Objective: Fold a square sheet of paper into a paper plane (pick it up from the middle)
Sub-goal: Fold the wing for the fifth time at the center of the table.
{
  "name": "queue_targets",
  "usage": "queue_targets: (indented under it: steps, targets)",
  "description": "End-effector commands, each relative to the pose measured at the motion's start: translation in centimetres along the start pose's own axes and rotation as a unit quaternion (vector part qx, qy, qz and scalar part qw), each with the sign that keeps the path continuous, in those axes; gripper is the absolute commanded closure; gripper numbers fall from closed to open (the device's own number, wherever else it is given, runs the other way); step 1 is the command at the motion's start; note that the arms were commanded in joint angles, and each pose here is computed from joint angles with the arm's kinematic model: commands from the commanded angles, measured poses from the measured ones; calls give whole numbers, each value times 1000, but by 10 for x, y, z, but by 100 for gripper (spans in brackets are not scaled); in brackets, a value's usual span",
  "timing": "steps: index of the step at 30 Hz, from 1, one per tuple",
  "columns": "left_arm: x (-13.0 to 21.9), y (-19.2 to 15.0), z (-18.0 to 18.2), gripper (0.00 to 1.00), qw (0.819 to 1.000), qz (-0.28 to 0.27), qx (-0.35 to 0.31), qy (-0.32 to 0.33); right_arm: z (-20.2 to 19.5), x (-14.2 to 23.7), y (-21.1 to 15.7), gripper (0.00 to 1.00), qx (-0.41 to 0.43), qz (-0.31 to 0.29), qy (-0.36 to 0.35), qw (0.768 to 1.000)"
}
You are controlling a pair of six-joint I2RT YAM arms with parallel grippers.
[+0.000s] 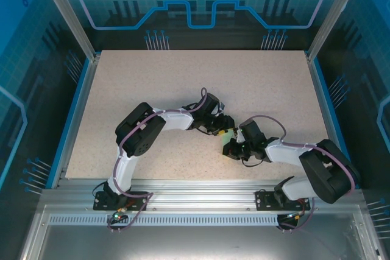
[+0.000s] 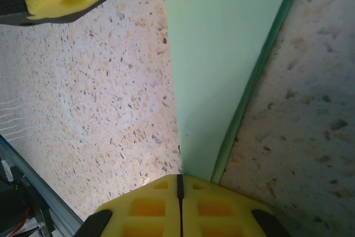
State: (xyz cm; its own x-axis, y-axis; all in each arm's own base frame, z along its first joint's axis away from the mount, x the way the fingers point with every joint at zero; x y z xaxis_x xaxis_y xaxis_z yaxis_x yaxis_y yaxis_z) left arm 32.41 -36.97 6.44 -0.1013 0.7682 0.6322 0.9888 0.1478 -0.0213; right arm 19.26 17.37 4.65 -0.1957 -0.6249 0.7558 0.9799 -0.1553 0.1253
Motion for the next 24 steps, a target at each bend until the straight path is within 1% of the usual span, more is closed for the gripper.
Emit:
queue_targets:
  steps: [1, 3, 5, 7, 11, 15, 24]
  targets:
    - [-1, -7, 17, 52, 999, 5, 12, 31, -29, -5, -29, 95, -18, 60, -66, 996]
    - [-1, -8, 16, 52, 999, 6, 12, 31, -26, -1, -25, 95, -13, 48, -65, 997]
    - [0, -8, 16, 52, 999, 5, 13, 30, -14, 5, -16, 95, -5, 17, -28, 999]
    - [0, -9, 16, 52, 1000, 6, 13, 28, -5, 15, -3, 94, -20, -26, 28, 999]
    - [1, -7, 14, 52, 1000, 4, 12, 25, 6, 38, 16, 93, -16, -65, 64, 996]
    - [1, -7, 11, 52, 1000, 3, 12, 23, 19, 44, 24, 93, -12, -72, 87, 994]
    - [1, -7, 10, 52, 1000, 4, 12, 21, 26, 21, 23, 92, -9, -49, 87, 995]
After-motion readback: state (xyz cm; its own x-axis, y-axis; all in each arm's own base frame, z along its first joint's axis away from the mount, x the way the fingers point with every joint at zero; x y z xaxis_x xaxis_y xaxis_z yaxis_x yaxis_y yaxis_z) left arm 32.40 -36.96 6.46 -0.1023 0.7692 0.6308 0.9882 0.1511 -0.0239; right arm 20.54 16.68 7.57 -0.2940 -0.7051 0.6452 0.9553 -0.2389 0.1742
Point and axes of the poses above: each hand's point on the last joint's axis, 136 mm out from that joint toward the fingers, its own x axis back along the fingers, its own z axis along the line the jaws close on, y = z × x, the point moved 5 cm from there along x, back along the fingers, and after that the axes turned 4 degrees about x, right-handed, at the moved point
